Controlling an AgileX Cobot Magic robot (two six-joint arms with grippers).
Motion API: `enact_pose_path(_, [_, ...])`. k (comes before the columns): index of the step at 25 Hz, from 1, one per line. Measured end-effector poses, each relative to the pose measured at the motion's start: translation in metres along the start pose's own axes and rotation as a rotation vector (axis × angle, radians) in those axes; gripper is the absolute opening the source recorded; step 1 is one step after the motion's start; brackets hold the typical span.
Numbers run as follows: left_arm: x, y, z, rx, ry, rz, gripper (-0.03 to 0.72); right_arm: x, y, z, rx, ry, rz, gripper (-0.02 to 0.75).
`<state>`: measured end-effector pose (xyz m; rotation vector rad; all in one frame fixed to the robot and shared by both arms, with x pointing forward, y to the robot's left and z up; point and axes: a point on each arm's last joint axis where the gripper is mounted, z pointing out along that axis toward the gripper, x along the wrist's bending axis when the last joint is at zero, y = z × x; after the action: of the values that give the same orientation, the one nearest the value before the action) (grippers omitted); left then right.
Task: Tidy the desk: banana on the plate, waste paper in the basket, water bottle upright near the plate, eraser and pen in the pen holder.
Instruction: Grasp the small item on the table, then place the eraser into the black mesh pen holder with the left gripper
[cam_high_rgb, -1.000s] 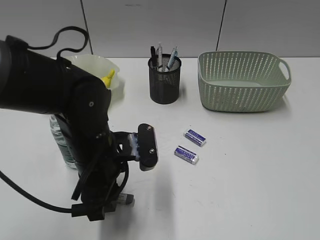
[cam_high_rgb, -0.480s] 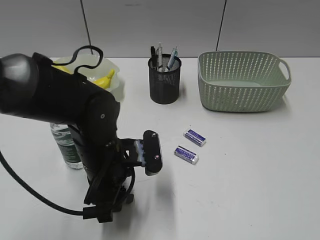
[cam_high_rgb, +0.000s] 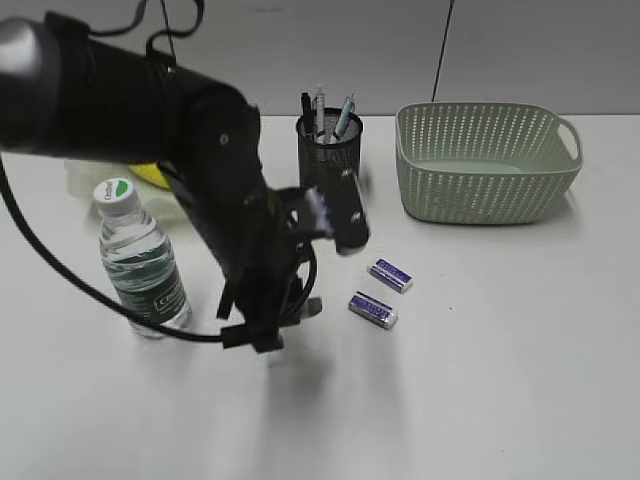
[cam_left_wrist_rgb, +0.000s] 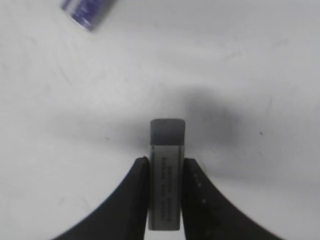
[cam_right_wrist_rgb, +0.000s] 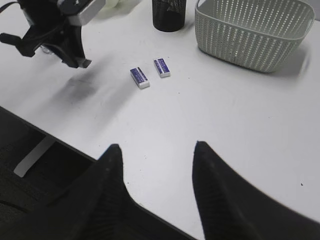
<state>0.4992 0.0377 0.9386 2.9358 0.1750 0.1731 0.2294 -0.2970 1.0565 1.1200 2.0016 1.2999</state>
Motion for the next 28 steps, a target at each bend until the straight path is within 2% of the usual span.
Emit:
enact_pose_path(4, [0.019,0.026,-0.035,-0.151,0.118,-0.022,0.14,0.0,0.0,0.0,-0.001,0.0,0.0,0.37])
enact_pose_path(9, [0.053,0.054,-0.075,-0.48,0.369,-0.082,0.14,0.0,0.0,0.0,-0.001,0.0,0.0,0.37])
enact_pose_path(11, [0.069,0.055,-0.083,-0.612,0.446,-0.17,0.14,0.0,0.0,0.0,-0.001,0.0,0.0,0.37])
enact_pose_path(13, [0.088,0.052,-0.087,-0.739,0.509,-0.309,0.14,0.0,0.0,0.0,-0.001,0.0,0.0,0.37])
enact_pose_path(16, [0.113,0.041,-0.08,-0.863,0.577,-0.541,0.14,0.0,0.0,0.0,-0.001,0.0,0.0,0.37])
enact_pose_path(19, [0.129,0.033,-0.064,-0.9,0.627,-0.677,0.14,0.0,0.0,0.0,-0.001,0.0,0.0,0.37])
enact_pose_path(24, [0.133,0.03,-0.024,-0.844,0.611,-0.721,0.14,0.0,0.0,0.0,-0.001,0.0,0.0,0.37])
enact_pose_path(28, [0.136,0.027,-0.004,-0.848,0.625,-0.775,0.14,0.0,0.0,0.0,-0.001,0.0,0.0,0.37])
